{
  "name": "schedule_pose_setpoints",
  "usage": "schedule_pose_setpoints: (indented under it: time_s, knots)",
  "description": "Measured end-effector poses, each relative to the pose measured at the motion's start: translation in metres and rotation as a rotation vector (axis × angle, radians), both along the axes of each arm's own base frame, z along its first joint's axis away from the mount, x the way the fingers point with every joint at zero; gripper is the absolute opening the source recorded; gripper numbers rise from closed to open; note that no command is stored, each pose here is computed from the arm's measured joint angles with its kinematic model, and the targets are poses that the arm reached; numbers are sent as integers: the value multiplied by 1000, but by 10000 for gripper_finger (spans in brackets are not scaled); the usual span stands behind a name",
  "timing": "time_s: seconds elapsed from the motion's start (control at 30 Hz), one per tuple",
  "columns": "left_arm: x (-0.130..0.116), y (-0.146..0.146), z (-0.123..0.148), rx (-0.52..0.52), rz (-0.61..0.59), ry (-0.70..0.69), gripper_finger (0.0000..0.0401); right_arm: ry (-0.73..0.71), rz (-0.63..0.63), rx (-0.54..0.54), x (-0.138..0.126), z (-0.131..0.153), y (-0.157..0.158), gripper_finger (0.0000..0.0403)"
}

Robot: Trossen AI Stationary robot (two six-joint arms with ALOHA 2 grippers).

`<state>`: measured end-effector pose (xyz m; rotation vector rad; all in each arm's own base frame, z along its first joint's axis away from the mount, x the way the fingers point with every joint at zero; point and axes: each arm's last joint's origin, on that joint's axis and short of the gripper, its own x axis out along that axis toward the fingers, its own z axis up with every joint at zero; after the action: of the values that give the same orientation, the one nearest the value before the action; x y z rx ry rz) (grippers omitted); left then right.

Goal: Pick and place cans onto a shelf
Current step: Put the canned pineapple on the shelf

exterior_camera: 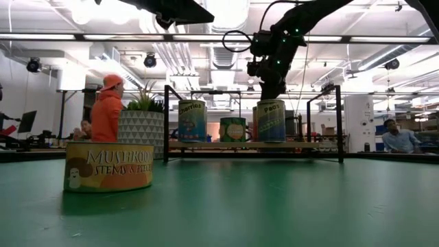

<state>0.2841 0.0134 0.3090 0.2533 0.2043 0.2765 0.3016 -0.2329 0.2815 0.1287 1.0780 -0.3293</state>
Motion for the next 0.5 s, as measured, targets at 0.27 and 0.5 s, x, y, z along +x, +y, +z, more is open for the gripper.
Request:
schedule_pose_setpoints:
  time_s: [0.27,0.5]
  knots:
    - [0,0,0,0,0,-3,0,-3,-30,15,0,0,1,9]
    - [0,0,0,0,0,-3,0,-4,-36,18,0,0,1,9]
